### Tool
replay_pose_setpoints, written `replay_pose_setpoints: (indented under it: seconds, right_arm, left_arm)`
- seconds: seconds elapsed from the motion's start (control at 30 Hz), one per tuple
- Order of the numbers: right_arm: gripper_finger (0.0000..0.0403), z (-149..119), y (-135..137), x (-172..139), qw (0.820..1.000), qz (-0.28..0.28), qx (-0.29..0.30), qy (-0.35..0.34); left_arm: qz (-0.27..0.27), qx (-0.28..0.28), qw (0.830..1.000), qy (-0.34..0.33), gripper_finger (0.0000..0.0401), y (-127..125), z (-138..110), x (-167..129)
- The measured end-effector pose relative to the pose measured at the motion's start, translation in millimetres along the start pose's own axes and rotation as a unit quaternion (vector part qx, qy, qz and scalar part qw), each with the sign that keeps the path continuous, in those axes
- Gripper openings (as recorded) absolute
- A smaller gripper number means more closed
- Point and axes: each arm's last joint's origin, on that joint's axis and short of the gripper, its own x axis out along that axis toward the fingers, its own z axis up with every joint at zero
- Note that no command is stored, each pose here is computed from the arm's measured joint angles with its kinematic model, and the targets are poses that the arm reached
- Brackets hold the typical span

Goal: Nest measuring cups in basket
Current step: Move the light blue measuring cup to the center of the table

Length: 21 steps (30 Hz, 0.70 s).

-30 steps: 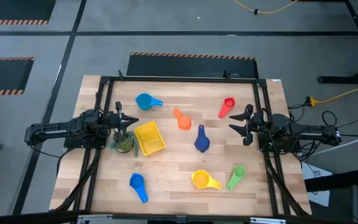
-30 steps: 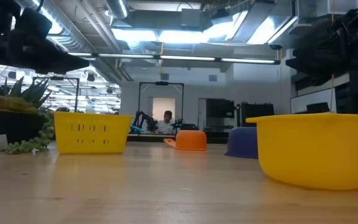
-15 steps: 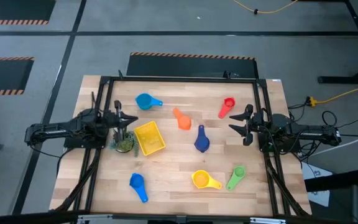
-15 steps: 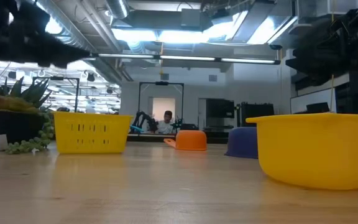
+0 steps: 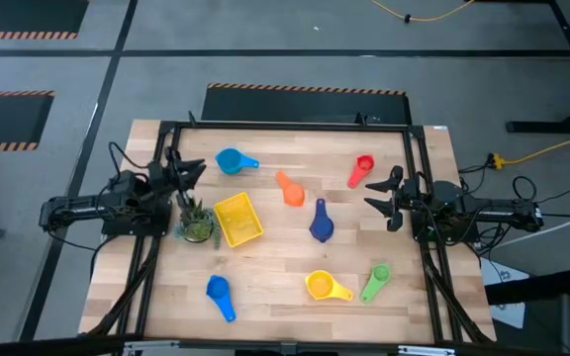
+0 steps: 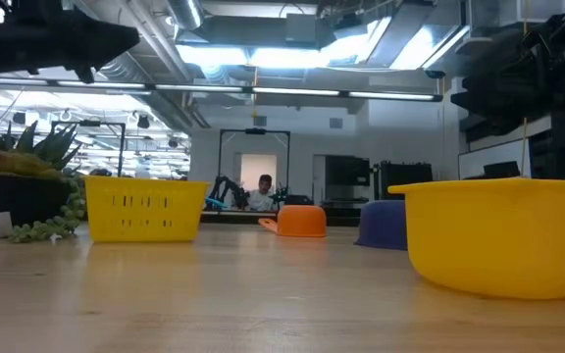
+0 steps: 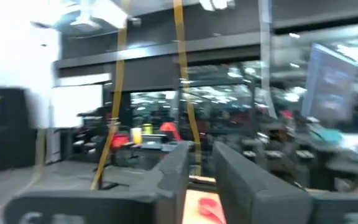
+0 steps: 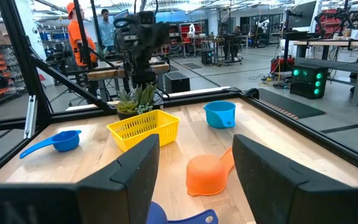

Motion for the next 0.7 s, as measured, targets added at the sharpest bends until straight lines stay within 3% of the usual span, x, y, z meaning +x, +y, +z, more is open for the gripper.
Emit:
replay_pose_setpoints:
  seconds: [0.17,0.3,0.5,0.7]
  right_arm:
    - [0.0209,0,0,0,1.000,0.000,0.000,0.000]
    - [0.0209,0,0,0,1.000,0.000,0.000,0.000]
    - [0.0209,0,0,0,1.000,0.000,0.000,0.000]
    - [0.0209,0,0,0,1.000,0.000,0.000,0.000]
  left_arm:
    - [0.104,-0.059,0.993,-0.005,0.0122,7,6,2]
    - [0.135,-0.084,0.987,0.001,0.0124,9,11,9]
    - [0.169,-0.070,0.982,0.055,0.0125,10,22,34]
    - [0.223,-0.040,0.963,0.143,0.0125,17,35,75]
